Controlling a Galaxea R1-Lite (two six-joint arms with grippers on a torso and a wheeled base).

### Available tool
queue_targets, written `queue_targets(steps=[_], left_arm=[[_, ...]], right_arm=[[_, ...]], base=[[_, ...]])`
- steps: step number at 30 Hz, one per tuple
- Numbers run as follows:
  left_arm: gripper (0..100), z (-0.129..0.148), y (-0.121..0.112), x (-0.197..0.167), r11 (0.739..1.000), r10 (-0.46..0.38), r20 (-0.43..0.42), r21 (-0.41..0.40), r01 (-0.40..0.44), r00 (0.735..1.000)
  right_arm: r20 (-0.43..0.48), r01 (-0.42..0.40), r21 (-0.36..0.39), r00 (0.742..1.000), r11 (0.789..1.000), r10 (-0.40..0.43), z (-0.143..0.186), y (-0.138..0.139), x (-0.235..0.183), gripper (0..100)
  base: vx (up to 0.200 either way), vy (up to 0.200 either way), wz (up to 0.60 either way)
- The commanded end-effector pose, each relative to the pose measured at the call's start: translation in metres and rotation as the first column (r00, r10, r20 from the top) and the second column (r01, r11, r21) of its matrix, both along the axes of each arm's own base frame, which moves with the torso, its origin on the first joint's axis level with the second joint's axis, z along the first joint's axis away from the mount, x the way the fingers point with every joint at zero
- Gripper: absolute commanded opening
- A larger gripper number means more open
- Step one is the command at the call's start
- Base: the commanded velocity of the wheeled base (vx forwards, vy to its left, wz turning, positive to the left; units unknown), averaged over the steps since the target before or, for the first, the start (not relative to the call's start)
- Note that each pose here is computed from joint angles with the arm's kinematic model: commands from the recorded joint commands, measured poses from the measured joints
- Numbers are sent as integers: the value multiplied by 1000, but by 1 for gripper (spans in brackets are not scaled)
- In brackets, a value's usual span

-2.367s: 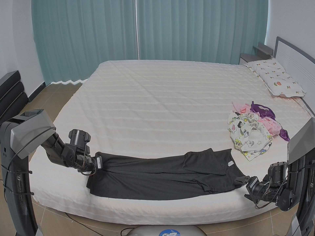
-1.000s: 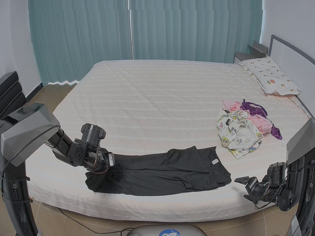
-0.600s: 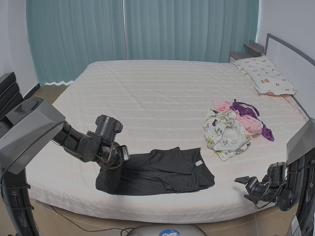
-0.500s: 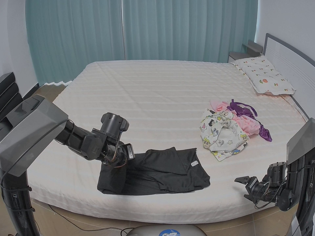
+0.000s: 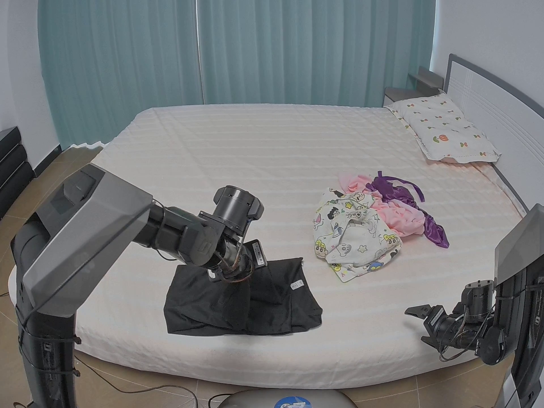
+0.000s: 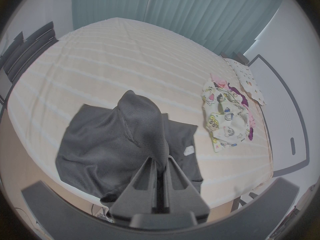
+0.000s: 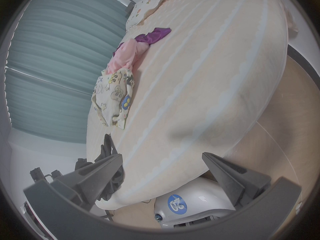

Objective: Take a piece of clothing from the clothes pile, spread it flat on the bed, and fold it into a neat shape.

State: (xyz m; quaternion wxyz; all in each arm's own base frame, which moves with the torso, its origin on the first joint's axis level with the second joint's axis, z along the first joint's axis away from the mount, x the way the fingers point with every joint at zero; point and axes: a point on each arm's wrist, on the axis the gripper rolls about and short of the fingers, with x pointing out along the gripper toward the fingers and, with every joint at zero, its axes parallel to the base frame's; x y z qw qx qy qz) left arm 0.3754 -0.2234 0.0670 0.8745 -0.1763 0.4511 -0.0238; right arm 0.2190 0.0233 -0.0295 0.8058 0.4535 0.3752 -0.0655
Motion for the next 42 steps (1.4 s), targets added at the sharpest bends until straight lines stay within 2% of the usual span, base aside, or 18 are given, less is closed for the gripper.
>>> queue_targets(steps=[1,4,12,15,16,19,24,29,33,34,35,42], left_arm=[[0,-10,-13,3,1000,-1,-9,-10,1,1000],[0,-1,-21,4,995,48,-1,-82,-48,999],[0,-9,-30,10,997,51,-56,-62,-55,997],[0,-12,-37,10,993,62,-73,-96,-69,995],[100,-13,-41,8,992,48,-86,-114,-58,995],[100,-12,-45,7,988,16,-103,-149,-31,995],[100,-13,-46,7,987,29,-111,-156,-47,993],[100,-5,-35,1,985,46,-128,-161,-66,991],[100,1,-11,-6,983,81,-148,-150,-103,986],[100,1,-11,-6,983,81,-148,-150,-103,986],[100,4,3,-8,981,95,-168,-153,-122,981],[100,15,51,-14,962,120,-243,-210,-173,963]], right_arm=[[16,-6,0,1000,1000,6,1,1,1,100],[16,-8,0,1000,1000,8,1,2,1,100],[10,-7,-3,1000,1000,7,0,1,1,100],[10,-11,-7,1000,1000,12,-1,1,1,100],[10,-14,-8,1000,1000,14,-1,2,1,100],[9,-14,-8,1000,1000,14,-1,2,0,100],[9,-14,-8,1000,1000,14,-1,2,0,100],[7,-14,-8,1000,1000,14,-1,2,0,100],[7,-14,-8,1000,1000,14,-1,2,0,100],[7,-14,-8,1000,1000,14,-1,2,0,100],[6,-14,-9,1000,1000,14,-1,2,-1,100],[6,-14,-9,1000,1000,14,-1,2,-1,100]], base=[[0,0,0],[0,0,0],[0,0,0],[0,0,0],[0,0,0],[0,0,0],[0,0,0],[0,0,0],[0,0,0],[0,0,0],[0,0,0],[-143,0,0]])
